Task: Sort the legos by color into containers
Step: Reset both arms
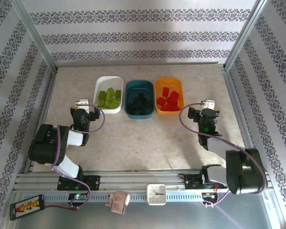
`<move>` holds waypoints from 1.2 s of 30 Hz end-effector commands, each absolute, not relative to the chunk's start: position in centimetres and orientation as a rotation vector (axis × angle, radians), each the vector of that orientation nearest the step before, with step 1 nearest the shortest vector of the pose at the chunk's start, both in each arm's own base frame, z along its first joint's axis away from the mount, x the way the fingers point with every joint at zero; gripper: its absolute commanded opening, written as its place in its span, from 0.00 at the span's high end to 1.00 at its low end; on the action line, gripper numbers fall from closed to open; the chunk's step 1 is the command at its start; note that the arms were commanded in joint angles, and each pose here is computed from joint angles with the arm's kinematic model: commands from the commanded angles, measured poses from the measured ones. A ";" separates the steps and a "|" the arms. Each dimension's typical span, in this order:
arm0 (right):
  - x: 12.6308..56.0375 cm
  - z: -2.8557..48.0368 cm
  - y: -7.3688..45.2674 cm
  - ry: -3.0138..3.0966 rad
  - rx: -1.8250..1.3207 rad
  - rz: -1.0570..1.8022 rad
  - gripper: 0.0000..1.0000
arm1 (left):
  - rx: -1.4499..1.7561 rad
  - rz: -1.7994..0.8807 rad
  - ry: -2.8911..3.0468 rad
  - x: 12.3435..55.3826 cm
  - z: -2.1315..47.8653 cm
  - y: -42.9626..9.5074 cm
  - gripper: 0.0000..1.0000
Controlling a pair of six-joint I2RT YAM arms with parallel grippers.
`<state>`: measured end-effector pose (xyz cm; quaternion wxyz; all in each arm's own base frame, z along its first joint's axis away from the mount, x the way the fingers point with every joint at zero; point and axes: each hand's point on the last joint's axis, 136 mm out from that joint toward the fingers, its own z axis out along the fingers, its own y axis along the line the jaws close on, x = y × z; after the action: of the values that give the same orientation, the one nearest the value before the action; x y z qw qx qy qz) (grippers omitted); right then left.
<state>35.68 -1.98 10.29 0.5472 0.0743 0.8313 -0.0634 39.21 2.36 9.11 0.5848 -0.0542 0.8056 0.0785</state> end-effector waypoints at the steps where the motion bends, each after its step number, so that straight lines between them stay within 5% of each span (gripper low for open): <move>1: 38.2 12.8 -0.2 1.860 0.065 -0.068 0.02 | -0.141 0.181 1.878 39.6 9.1 2.7 0.01; 36: 39.6 10.8 -1.1 1.854 0.111 -0.067 0.02 | -0.139 0.181 1.878 39.6 9.2 2.7 0.01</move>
<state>38.91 -1.06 9.32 0.5777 0.0459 0.8143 -0.0334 39.20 2.35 9.11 0.5846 -0.0540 0.8057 0.0783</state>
